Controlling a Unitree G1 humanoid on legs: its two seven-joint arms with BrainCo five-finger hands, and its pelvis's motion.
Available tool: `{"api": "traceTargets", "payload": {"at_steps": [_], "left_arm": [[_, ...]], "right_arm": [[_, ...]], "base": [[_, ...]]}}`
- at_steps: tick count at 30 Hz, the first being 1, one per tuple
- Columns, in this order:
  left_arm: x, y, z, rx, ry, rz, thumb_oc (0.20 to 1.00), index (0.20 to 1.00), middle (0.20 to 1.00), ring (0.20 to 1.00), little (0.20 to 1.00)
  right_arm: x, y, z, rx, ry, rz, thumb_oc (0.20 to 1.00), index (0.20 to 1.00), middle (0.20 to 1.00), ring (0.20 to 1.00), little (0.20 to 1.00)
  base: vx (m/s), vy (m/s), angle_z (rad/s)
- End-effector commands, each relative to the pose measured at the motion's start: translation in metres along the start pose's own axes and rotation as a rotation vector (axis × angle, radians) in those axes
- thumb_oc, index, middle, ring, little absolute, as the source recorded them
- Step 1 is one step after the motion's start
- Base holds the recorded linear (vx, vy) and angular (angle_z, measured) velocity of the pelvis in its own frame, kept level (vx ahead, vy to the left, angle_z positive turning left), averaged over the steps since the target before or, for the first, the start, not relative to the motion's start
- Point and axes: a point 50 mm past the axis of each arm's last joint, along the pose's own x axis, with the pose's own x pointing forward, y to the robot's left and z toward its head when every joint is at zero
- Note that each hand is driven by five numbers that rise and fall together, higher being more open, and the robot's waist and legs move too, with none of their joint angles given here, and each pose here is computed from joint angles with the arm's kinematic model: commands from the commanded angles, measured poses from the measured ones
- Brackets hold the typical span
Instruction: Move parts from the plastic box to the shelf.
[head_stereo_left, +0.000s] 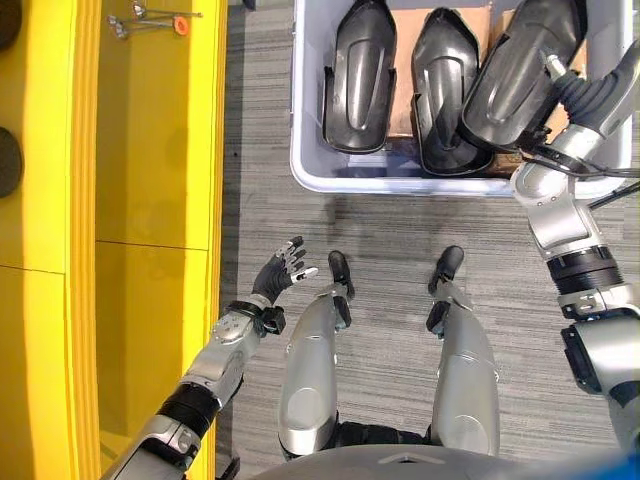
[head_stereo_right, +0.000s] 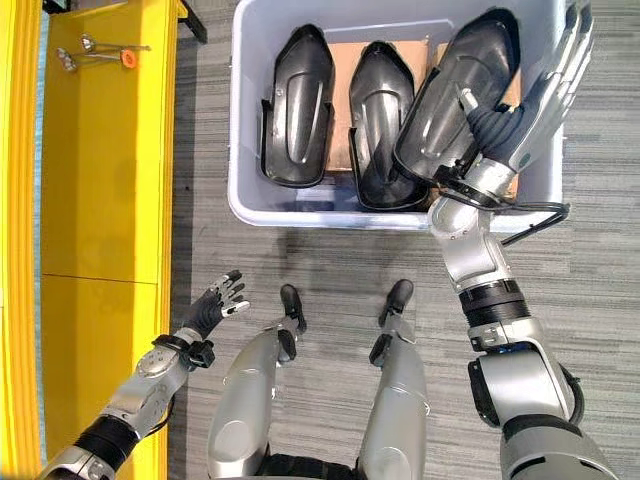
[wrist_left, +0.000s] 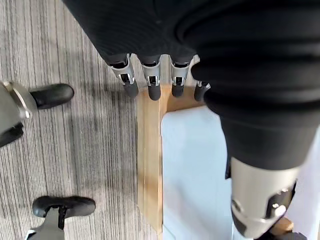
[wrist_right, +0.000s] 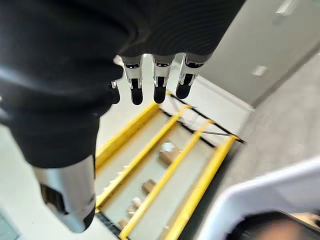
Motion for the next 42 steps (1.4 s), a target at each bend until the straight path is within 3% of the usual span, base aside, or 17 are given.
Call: {"api": "traceTargets", "payload": {"at_steps": [1,8,12,26,41,42], "left_arm": [[-0.011,-0.01,-0.007,-0.017,-0.026,-0.023,1.0,1.0,1.0,1.0,1.0],[-0.006,-0.013,-0.006,-0.012,-0.014,-0.02,1.0,1.0,1.0,1.0,1.0],[-0.005,-0.014,-0.006,-0.079,0.006,-0.025,1.0,1.0,1.0,1.0,1.0],[-0.004,-0.015,-0.006,-0.003,0.028,-0.068,1.0,1.0,1.0,1.0,1.0],[-0.005,-0.015,-0.007,-0.003,0.038,-0.069,1.0,1.0,1.0,1.0,1.0],[-0.006,-0.012,-0.006,-0.009,0.04,-0.055,1.0,1.0,1.0,1.0,1.0]], "right_arm": [[0.006,-0.003,-0.01,0.064,0.13,0.027,1.0,1.0,1.0,1.0,1.0],[-0.003,0.005,-0.038,0.13,0.365,0.087,1.0,1.0,1.0,1.0,1.0],[0.001,0.01,-0.039,0.11,0.369,0.133,1.0,1.0,1.0,1.0,1.0],[0.018,0.006,-0.056,0.113,0.529,0.034,1.0,1.0,1.0,1.0,1.0],[0.023,0.004,-0.058,0.123,0.549,0.031,1.0,1.0,1.0,1.0,1.0],[0.019,0.005,-0.066,0.141,0.632,0.02,1.0,1.0,1.0,1.0,1.0]], "base": [[-0.01,0.005,-0.06],[0.0,0.0,-0.01],[0.0,0.0,0.0],[0.01,0.002,0.01],[0.01,0.002,0.0],[0.11,0.057,0.0]]}}
